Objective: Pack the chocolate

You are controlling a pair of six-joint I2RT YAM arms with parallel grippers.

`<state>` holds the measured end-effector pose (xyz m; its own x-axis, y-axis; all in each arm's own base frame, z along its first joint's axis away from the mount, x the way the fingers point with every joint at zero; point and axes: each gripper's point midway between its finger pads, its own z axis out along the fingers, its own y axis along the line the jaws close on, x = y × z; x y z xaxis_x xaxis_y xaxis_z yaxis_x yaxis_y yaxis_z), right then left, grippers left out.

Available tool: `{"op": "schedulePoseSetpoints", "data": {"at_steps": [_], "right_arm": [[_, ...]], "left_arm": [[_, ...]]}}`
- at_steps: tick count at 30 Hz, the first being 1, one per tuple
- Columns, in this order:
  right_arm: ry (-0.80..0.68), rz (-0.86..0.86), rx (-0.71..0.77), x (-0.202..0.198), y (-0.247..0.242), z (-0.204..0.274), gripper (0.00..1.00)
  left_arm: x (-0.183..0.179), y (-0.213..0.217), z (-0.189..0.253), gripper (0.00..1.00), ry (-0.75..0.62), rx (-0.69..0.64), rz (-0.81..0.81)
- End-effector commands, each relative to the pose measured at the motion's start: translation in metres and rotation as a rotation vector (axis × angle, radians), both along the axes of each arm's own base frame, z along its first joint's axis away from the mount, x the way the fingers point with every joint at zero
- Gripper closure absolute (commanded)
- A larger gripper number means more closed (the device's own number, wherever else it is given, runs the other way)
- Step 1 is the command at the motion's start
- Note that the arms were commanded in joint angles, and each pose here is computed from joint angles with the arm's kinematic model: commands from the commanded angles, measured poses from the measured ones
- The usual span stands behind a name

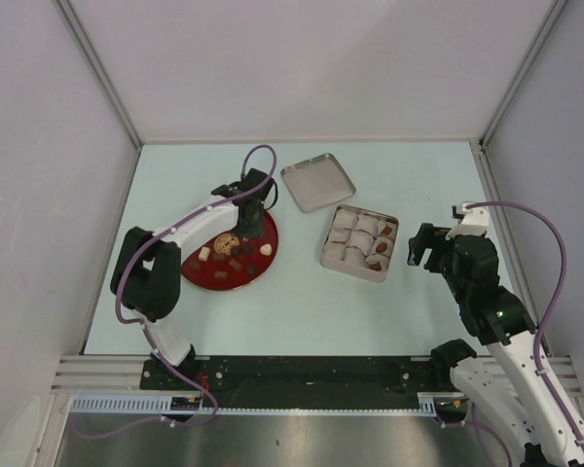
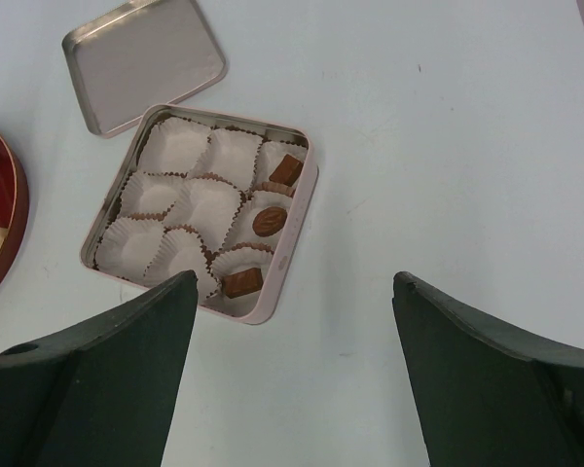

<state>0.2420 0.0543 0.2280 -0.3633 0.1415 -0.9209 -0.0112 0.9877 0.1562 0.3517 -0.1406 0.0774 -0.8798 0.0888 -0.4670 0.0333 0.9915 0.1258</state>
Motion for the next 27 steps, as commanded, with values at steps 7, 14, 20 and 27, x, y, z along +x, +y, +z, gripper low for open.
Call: {"op": "schedulePoseSetpoints", "data": {"at_steps": [7,14,20,27], "right_arm": [[-0.074,-0.008,0.013,0.005,-0.001,0.02,0.14],[-0.076,-0.009,0.015,0.005,-0.001,0.02,0.14],[-0.078,-0.011,0.013,0.005,-0.001,0.02,0.14],[-0.083,-0.02,0.012,0.004,-0.003,0.02,0.14]], "left_arm": [[0.009,0.002,0.059,1.0,-0.119,-0.031,-0.01],[0.007,0.002,0.083,1.0,-0.159,-0.034,-0.035],[0.006,-0.04,0.116,1.0,-0.227,-0.079,-0.177],[-0.001,-0.118,0.145,0.98,-0.286,-0.148,-0.407]]}}
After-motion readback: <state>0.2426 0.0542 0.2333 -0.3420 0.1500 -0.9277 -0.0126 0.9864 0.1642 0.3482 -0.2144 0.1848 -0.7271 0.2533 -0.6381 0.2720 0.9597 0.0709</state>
